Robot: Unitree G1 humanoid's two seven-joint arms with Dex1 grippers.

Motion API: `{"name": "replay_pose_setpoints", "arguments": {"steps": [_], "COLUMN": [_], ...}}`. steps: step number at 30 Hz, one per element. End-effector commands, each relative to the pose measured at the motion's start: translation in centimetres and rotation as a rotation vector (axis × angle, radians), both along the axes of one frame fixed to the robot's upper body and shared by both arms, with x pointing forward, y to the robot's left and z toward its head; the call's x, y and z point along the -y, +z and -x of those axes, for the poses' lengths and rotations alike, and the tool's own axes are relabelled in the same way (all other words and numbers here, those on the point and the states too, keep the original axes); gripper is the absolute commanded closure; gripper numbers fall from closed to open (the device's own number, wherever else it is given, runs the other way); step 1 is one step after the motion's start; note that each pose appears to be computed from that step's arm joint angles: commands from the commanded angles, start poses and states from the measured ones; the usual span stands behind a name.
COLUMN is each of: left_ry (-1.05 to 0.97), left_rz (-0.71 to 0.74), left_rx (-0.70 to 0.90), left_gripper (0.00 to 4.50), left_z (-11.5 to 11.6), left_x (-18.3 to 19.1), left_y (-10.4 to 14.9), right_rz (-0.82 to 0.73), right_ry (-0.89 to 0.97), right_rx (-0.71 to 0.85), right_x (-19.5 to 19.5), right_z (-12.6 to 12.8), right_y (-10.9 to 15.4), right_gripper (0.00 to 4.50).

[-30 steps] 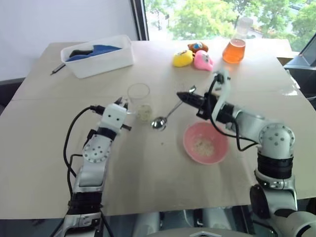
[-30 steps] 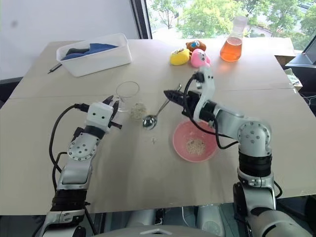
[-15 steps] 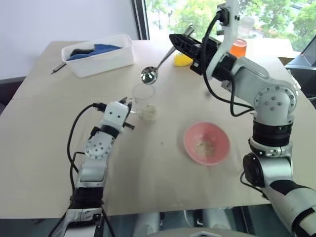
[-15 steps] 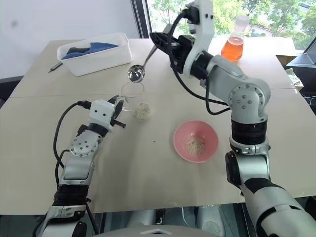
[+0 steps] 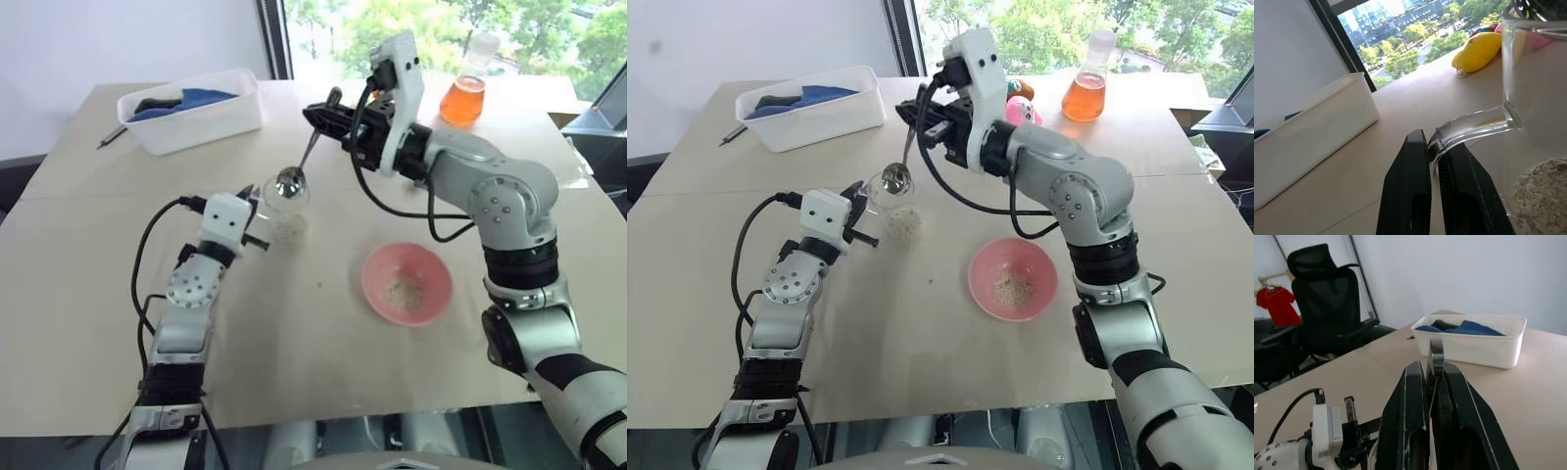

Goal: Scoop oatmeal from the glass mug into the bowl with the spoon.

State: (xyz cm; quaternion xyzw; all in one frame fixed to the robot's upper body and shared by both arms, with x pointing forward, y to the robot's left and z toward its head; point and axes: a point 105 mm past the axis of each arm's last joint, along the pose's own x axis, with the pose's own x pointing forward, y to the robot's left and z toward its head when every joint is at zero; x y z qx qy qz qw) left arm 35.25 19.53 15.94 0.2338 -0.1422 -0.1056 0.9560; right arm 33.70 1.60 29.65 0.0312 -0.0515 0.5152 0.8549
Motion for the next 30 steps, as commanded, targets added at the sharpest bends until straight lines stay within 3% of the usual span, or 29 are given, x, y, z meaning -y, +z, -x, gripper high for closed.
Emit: {"name": "replay_pose_setpoints", "arguments": {"steps": [1,13,26,30], "left_ry": [0.003,-0.127,-0.194,-0.180], "left_rz": [-0.010,0.096,-0.066,-0.114], "left_rx": [-0.021,-0.097,-0.083,-0.044], "left_gripper": [4.44,4.44,4.44,4.44], "left_z": [0.0,-1.1,-1.1,-1.3], "left_x": [-0.1,2.0,3.3,3.1], "left_y": [-0.5,1.8,3.3,3.7], "right_rz": [-0.003,0.160,0.247,0.146], "right_ry": [-0.007,-0.013,-0.014,-0.049], "right_rx": [0.060,0.106,0.056,-0.102], "right_x": [0.3,-0.1,-0.4,0.1], "right_z": [0.2,-0.2,-0.8,-1.1], "right_y": [0.9,-2.6,-6.0,-6.4], "right_gripper": [4.50,4.50,4.50,4.50]}}
